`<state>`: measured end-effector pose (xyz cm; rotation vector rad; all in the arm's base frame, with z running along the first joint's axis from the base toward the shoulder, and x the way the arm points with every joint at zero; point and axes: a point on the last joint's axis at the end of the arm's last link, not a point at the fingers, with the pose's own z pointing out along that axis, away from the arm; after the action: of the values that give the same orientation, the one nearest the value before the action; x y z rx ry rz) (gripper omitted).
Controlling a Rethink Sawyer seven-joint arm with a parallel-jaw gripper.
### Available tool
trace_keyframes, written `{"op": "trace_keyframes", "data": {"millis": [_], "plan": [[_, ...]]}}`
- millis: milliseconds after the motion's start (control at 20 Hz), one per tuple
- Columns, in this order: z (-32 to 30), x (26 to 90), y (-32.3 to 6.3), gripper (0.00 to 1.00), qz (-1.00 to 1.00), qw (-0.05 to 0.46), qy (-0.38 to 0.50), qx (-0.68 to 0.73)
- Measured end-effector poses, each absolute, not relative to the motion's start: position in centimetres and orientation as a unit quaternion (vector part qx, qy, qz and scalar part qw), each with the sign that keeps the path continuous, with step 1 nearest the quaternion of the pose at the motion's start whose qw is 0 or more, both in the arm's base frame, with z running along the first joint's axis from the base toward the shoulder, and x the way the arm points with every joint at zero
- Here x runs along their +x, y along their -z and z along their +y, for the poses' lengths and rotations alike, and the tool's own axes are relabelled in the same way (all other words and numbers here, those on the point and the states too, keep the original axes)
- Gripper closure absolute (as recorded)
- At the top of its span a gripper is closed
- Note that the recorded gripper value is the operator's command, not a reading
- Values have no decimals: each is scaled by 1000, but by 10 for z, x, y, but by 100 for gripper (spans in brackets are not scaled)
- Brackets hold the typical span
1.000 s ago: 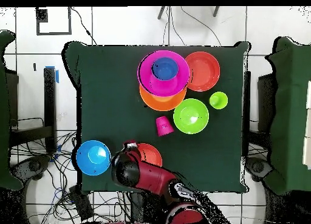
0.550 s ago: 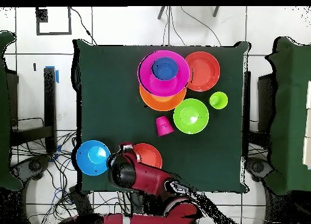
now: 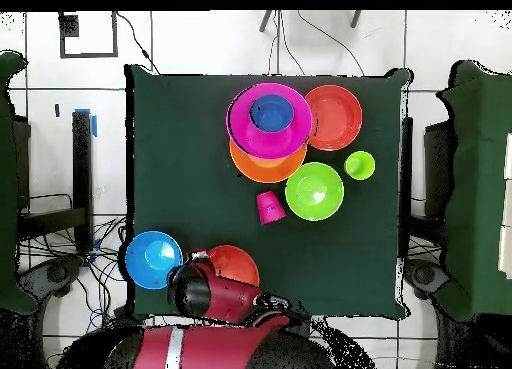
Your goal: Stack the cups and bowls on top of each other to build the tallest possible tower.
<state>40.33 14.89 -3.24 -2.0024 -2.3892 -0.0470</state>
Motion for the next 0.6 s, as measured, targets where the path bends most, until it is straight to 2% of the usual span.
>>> {"op": "trace_keyframes", "data": {"millis": [600], "plan": [[160,380,54,0,-780,25,-9,-625]]}}
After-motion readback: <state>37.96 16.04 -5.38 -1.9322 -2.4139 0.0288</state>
